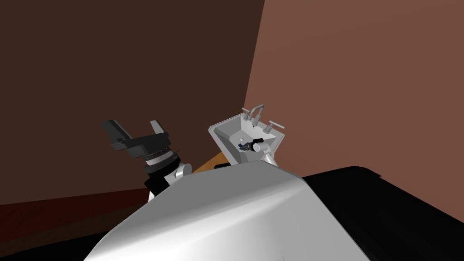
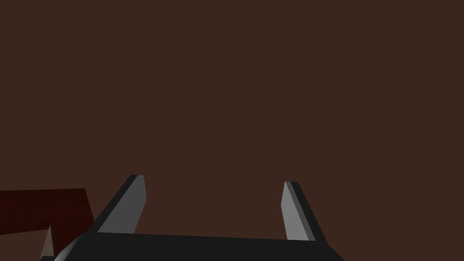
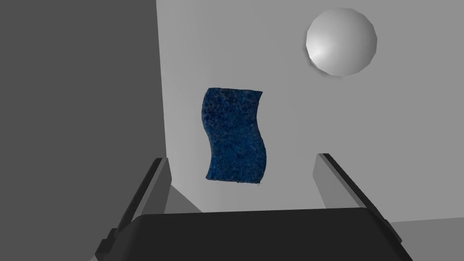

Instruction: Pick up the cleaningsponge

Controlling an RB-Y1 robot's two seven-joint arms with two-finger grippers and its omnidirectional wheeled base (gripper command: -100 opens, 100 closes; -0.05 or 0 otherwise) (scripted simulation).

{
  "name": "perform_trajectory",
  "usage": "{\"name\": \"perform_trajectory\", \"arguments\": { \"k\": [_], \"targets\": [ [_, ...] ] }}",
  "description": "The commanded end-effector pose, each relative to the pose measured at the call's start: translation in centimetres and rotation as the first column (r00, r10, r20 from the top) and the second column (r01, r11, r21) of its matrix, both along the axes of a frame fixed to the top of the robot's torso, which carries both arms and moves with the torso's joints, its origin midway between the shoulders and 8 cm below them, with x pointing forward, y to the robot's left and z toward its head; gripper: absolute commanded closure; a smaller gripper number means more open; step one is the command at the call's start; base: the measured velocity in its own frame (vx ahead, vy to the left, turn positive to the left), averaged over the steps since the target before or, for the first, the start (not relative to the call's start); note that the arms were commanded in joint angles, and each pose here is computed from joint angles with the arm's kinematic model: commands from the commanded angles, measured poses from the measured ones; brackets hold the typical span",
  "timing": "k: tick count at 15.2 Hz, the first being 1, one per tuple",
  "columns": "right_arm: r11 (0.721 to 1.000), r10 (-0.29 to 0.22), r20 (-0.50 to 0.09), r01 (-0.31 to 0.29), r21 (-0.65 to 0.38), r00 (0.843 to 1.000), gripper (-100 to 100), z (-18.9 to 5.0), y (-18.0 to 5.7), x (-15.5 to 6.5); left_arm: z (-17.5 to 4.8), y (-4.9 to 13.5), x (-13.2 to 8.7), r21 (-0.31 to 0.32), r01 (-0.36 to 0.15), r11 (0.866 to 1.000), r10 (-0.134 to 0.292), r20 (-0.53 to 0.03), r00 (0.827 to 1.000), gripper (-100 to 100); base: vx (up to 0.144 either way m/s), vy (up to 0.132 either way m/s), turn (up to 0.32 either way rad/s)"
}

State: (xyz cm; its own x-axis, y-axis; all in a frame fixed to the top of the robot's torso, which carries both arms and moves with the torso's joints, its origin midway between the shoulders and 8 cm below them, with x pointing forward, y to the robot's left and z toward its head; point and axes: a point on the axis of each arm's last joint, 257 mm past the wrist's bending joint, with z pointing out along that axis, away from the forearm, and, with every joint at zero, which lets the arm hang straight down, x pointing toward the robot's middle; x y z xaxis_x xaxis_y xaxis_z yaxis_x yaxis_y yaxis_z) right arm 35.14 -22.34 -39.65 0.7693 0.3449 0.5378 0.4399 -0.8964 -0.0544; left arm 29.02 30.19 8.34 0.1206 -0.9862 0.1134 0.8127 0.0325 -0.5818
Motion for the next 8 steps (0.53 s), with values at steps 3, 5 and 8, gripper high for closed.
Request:
{"name": "perform_trajectory", "arguments": {
  "k": [3,5,8],
  "targets": [
    [1.0,-0.005,-0.019,0.005,0.009,1.0,-100,-0.9,0.2,-0.2,0.0,0.0,0.0,0.0,0.0,1.0,0.0,0.0,1.0,0,0.018,0.001,-0.008],
    [1.0,-0.006,-0.018,0.006,0.008,1.0,-100,-1.5,0.3,-0.1,0.0,0.0,0.0,0.0,0.0,1.0,0.0,0.0,1.0,0,0.005,0.009,-0.021],
    [1.0,-0.006,-0.019,0.007,0.009,1.0,-100,-1.8,0.3,-0.1,0.0,0.0,0.0,0.0,0.0,1.0,0.0,0.0,1.0,0,0.003,0.004,-0.012]
  ]
}}
